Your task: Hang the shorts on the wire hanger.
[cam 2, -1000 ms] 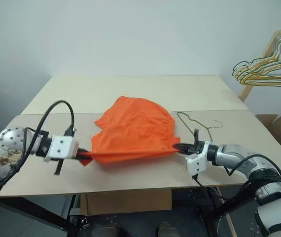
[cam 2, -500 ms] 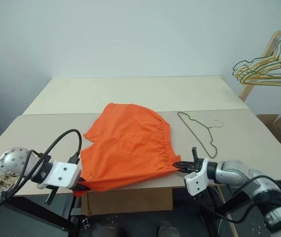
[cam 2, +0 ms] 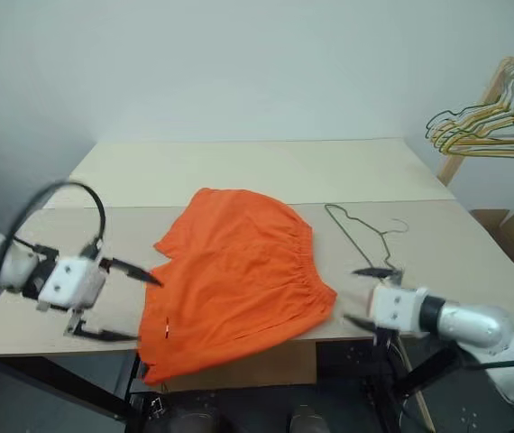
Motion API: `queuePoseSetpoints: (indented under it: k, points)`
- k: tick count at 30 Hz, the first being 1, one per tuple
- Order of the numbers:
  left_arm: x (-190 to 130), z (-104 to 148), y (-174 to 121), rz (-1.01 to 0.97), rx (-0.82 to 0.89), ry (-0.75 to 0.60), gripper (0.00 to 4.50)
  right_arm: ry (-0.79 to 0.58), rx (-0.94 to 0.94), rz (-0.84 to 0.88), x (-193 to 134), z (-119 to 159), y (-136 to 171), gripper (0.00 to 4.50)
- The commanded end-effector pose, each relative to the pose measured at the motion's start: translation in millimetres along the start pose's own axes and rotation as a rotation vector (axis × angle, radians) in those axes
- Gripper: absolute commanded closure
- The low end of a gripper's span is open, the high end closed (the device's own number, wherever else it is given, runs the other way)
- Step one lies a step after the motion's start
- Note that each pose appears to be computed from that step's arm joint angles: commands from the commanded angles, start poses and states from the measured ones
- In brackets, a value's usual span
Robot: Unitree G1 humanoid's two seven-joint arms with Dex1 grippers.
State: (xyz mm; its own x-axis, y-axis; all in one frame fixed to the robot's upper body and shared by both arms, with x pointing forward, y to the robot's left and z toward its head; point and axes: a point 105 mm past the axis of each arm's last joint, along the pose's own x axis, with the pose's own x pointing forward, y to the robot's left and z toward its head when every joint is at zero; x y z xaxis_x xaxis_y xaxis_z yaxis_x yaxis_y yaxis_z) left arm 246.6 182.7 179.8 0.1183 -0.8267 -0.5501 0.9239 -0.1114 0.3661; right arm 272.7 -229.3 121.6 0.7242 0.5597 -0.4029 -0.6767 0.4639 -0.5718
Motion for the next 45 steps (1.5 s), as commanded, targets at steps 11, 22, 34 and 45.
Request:
queuePoseSetpoints:
  k: [11, 22, 34, 45]
  points:
    - [40, 45, 62, 0.279, -0.102, -0.273, 0.12, 0.672, 0.718, -0.375, 21, -92, -70, 0.0]
    - [40, 45, 59, 0.281, -0.093, -0.267, 0.09, 0.808, 0.965, -0.273, 32, -113, -49, 1.57]
    - [39, 45, 61, 0.277, -0.08, -0.272, 0.09, 0.785, 0.972, -0.306, 23, -110, -50, 4.46]
    - [42, 58, 112, 0.432, -0.102, -0.351, 0.09, 0.279, 0.42, -0.792, 8, 12, -152, 4.46]
